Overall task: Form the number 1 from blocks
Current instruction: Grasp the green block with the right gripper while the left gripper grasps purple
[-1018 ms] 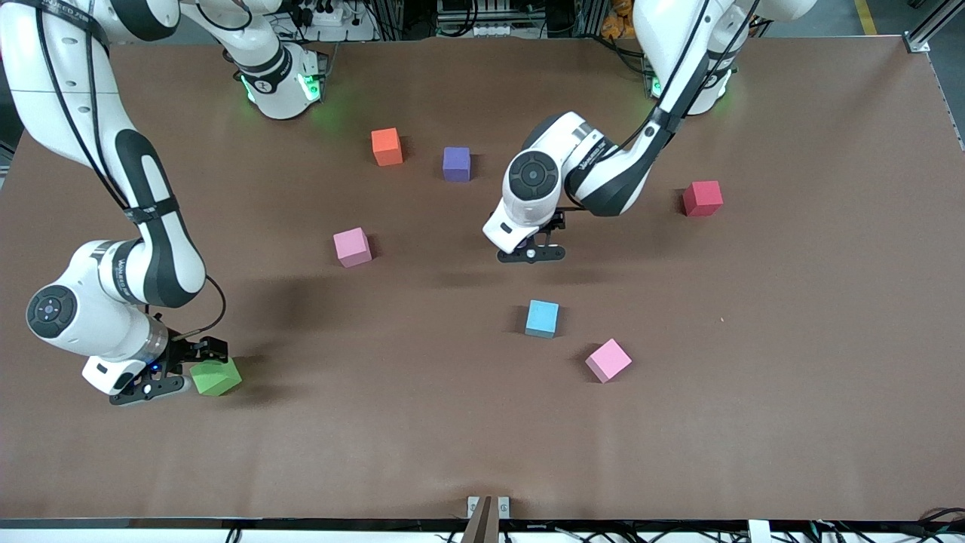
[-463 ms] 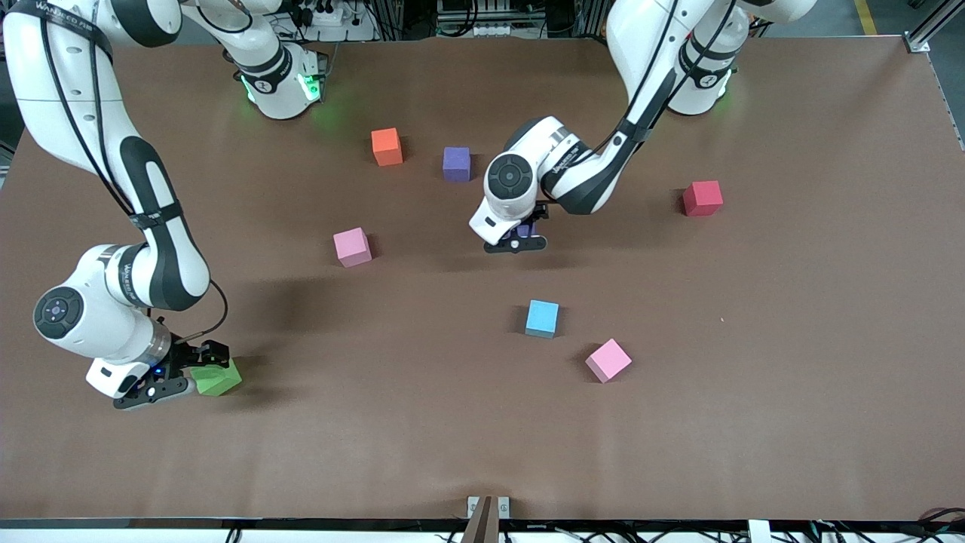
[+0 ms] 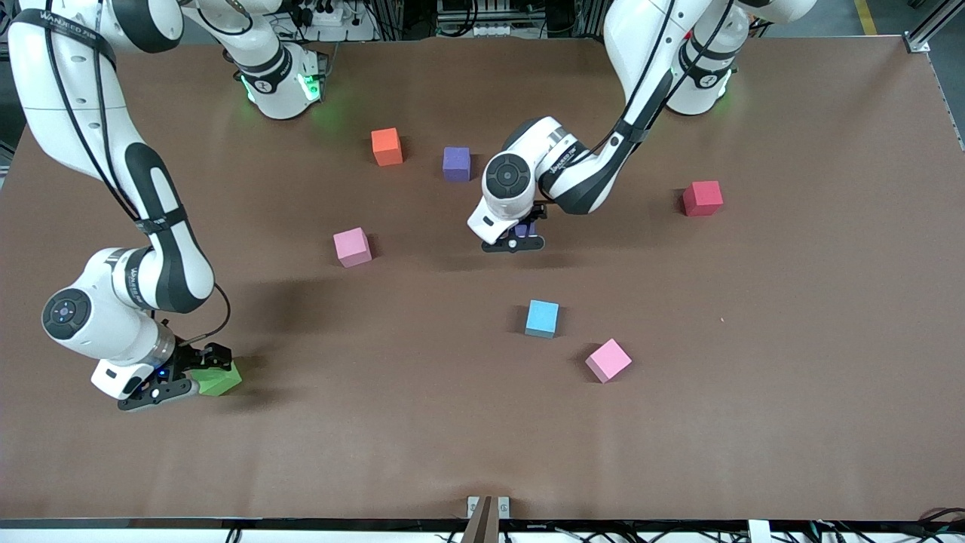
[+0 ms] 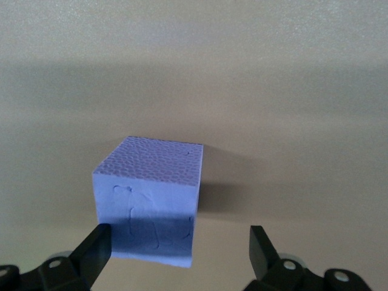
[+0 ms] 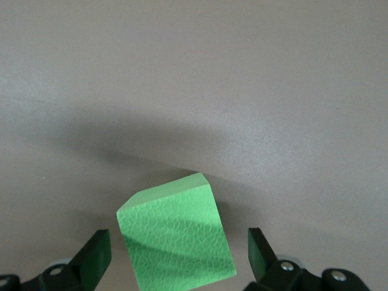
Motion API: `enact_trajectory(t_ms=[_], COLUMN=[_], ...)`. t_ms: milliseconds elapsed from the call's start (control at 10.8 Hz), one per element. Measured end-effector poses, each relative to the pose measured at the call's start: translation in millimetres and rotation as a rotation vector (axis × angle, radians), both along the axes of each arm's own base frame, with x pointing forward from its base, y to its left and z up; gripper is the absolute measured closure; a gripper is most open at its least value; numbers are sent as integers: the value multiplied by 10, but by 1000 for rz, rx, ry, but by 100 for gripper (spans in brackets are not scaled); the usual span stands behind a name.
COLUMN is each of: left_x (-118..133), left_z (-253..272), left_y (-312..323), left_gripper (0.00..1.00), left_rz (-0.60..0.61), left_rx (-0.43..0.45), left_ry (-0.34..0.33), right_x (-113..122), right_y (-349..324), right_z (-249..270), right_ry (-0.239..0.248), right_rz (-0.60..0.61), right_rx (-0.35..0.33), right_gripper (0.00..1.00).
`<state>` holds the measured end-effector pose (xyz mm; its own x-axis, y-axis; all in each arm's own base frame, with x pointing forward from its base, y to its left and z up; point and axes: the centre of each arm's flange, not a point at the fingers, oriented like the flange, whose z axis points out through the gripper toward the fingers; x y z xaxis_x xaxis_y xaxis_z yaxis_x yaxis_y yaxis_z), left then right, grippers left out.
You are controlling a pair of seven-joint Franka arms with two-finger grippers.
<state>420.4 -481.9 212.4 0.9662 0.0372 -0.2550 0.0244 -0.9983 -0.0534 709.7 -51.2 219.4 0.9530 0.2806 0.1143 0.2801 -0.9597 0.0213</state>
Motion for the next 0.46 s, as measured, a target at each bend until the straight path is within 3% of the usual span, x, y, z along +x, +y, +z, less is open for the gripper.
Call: enact_trajectory(t_ms=[463], left_x=[81], left_z=[124], left_y=[50], left_gripper=[0], left_rz=[-10], left_rx=[2], left_ry=[0], right_x=[-13], right_y=[-6], right_z=[-112], right_ry=[9], right_rz=[-1], right_rx=[1], right_gripper=[0])
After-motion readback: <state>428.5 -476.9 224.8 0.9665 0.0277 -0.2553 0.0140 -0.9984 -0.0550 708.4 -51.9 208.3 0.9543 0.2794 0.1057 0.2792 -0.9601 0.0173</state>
